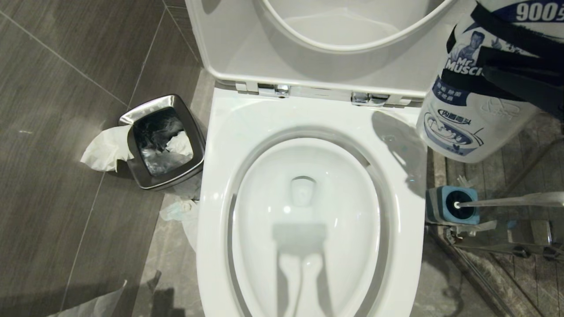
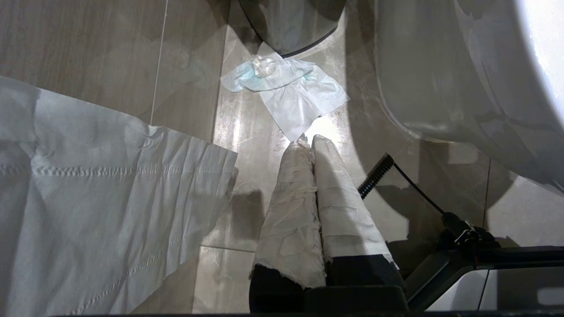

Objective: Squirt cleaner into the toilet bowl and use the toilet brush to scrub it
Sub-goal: Pour in the cleaning agent

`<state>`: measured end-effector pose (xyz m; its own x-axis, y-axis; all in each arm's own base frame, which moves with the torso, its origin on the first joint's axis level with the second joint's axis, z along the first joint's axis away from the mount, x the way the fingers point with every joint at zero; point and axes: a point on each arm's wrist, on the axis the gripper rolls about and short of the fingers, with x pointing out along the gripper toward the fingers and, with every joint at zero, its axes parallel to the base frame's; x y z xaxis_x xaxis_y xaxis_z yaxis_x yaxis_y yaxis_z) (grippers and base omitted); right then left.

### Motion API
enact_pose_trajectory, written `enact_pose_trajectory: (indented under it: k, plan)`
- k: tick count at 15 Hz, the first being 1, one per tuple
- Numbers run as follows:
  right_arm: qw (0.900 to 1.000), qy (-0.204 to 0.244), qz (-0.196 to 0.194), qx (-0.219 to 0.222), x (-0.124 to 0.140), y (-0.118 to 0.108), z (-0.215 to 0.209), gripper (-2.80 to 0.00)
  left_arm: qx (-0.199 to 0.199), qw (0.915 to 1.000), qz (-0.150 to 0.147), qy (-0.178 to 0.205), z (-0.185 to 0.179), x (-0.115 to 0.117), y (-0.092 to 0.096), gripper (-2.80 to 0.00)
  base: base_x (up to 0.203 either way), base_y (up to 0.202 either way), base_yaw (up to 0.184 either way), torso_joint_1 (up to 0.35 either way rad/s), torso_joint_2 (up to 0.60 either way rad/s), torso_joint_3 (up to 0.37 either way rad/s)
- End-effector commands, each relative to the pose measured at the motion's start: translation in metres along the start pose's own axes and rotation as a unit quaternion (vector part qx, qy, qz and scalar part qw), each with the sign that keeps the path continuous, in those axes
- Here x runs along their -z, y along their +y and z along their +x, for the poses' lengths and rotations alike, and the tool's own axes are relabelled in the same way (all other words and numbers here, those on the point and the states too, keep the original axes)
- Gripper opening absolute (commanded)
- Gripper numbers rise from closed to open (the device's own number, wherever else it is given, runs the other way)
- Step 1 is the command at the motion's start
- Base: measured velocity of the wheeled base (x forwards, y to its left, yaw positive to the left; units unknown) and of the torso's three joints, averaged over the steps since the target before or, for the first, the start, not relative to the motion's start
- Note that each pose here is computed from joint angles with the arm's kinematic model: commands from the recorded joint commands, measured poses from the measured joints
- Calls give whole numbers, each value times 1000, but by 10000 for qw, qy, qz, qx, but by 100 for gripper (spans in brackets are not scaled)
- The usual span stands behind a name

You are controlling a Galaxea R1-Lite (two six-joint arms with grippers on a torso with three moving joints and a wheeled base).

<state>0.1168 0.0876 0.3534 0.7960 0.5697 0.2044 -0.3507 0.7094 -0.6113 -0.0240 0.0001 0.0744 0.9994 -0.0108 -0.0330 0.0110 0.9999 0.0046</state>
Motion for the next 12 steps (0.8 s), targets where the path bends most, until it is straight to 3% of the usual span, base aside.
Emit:
enact_pose_trajectory:
  k: [1, 3, 12]
  plan:
    - [10000, -59, -17, 79, -4, -3, 0, -280, -1, 10000, 0, 8, 0, 0, 0, -280, 0, 0, 0, 0, 0, 0]
    - [9996, -88, -10, 268, -10, -9, -2, -280, -1, 10000, 0, 10, 0, 0, 0, -280, 0, 0, 0, 0, 0, 0]
    - [9995, -101, 6, 296, -13, -9, -3, -280, -1, 10000, -8, 11, 0, 0, 0, -280, 0, 0, 0, 0, 1, 33]
